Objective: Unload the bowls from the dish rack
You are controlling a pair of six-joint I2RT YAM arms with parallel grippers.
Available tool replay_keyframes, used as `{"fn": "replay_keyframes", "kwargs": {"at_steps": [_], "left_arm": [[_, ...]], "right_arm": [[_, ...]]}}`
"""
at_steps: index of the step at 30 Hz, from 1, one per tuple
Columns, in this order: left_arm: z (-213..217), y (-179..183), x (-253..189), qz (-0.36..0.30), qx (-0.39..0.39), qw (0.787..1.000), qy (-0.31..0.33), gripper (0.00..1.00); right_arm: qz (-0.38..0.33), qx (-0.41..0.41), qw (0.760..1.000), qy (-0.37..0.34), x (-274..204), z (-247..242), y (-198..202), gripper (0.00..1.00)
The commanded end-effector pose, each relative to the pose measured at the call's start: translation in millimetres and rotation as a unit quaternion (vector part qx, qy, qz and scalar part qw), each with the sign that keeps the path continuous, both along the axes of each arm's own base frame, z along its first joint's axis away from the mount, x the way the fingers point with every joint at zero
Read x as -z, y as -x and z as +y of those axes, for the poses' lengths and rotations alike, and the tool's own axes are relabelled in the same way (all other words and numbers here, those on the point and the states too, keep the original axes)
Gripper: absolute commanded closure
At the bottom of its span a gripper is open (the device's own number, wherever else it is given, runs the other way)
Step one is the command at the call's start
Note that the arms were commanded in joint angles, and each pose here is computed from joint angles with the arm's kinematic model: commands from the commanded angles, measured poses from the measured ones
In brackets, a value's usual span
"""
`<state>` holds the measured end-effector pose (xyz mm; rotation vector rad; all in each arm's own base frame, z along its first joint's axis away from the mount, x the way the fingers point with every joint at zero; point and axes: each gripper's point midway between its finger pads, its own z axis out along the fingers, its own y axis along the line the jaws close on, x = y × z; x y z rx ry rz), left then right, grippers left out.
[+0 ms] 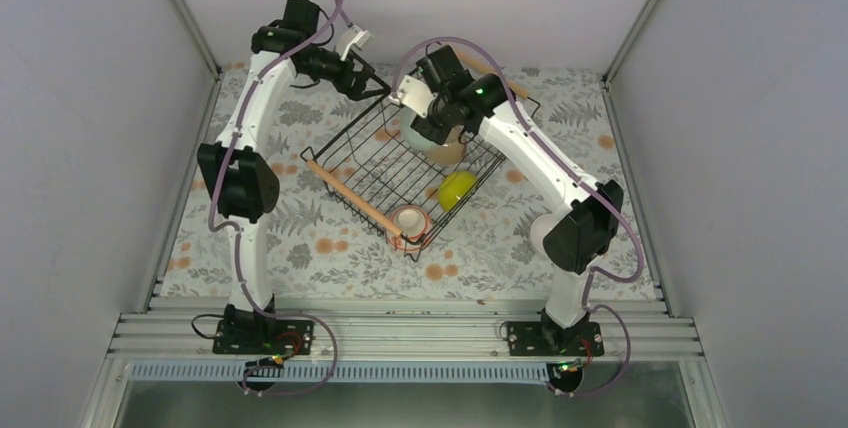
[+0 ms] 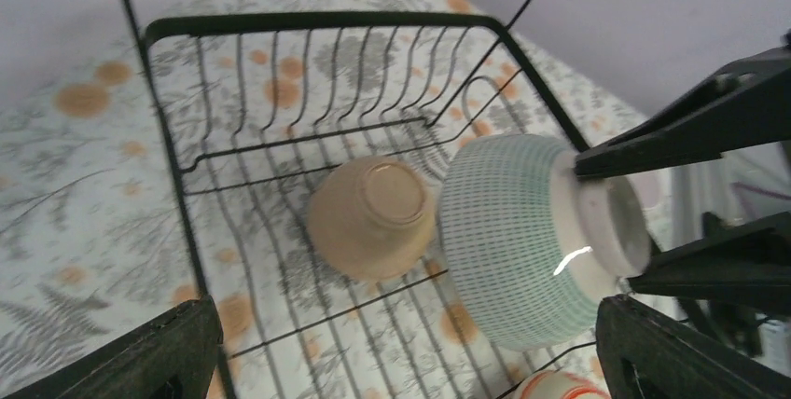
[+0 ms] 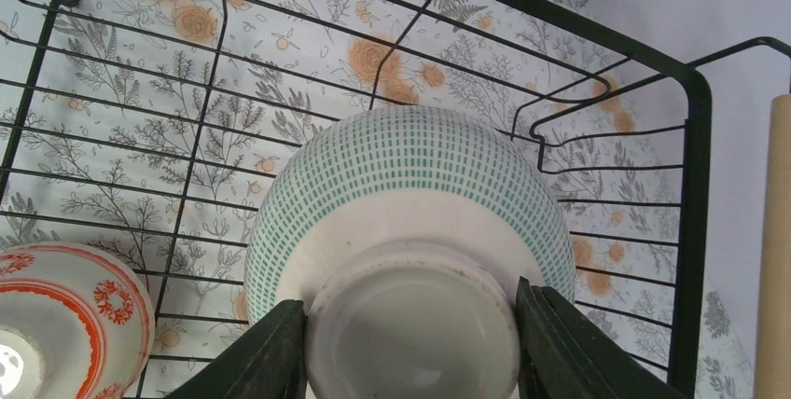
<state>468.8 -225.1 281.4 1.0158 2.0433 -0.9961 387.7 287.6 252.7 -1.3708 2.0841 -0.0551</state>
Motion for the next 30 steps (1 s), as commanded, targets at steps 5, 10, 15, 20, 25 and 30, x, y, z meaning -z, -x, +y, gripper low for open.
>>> {"fn": "replay_keyframes", "kwargs": {"at_steps": [5,10,15,20,25,30], "left_arm": [[-24,28,-19,0.070,0.092,0.987,0.108,0.00],[-33,32,4,0.102,0.102,0.984,0.101,0.00],[-50,41,18,0.134,0.123,0.977,0.111,0.00],[-61,39,33,0.160,0.127,0.972,0.115,0.00],[-78,42,47,0.178,0.142,0.967,0.116,0.00],[-87,46,45,0.178,0.156,0.963,0.126,0.00]], "right_arm": [[-0.049,0.024,0.998,-0.033,-42,-15,-10,0.80],[-0.060,0.030,0.997,-0.041,-53,-20,-12,0.80],[-0.073,0.031,0.995,-0.052,-65,-22,-18,0.80],[-0.082,0.029,0.994,-0.063,-76,-21,-21,0.80],[-0.087,0.028,0.994,-0.065,-79,-20,-26,0.80],[-0.081,0.026,0.994,-0.074,-76,-18,-28,0.80]]}}
